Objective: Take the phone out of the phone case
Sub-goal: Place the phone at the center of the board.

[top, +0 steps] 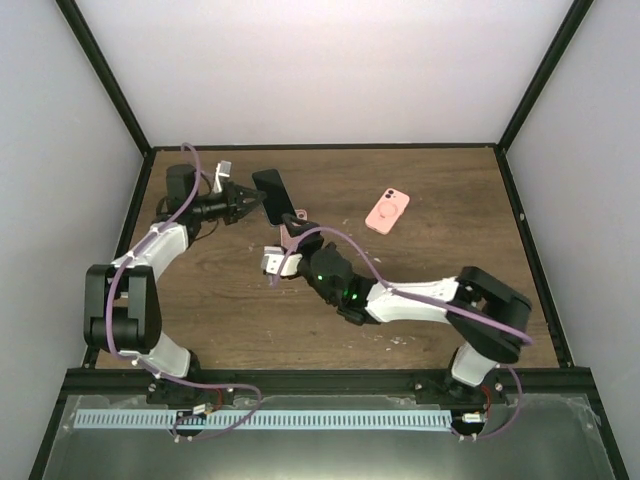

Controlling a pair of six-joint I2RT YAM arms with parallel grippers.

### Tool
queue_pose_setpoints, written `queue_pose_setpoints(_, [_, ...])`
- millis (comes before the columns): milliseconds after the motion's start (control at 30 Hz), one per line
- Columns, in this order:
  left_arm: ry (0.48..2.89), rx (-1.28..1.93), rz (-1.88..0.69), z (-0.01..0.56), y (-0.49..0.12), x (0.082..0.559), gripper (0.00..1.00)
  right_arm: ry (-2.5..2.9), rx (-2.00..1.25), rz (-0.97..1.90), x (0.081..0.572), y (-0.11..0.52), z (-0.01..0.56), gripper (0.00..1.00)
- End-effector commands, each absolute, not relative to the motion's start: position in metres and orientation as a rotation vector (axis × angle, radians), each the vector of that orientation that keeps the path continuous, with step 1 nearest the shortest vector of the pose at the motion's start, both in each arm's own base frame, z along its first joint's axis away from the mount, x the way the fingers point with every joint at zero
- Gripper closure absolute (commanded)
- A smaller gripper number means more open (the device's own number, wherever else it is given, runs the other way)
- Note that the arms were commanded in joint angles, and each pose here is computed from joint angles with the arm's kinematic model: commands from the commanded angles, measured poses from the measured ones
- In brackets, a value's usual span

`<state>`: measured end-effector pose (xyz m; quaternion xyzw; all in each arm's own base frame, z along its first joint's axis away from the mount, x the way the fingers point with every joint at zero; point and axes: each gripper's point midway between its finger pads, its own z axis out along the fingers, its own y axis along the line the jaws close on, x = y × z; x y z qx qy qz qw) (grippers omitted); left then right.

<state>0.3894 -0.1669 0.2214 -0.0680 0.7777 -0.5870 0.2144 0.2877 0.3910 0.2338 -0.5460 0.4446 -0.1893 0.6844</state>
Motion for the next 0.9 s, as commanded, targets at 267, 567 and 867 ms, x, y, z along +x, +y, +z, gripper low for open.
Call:
queue_pose_setpoints(267, [1.992, 0.222, -1.562, 0.265, -0.169, 0.370, 1.00, 1.606, -1.355, 0.589, 0.262, 0.371, 0.239, 0.00])
queue_pose_setpoints(567, [1.851, 0.376, -1.596, 0.304, -0.184, 0.347, 1.00, 1.725, -1.089, 1.129, 0.292, 0.334, 0.295, 0.00])
queue_pose_setpoints(867, [1.738, 0.551, -1.609, 0.341, -0.213, 0.314, 1.00, 1.759, -0.885, 1.528, 0.295, 0.330, 0.320, 0.17])
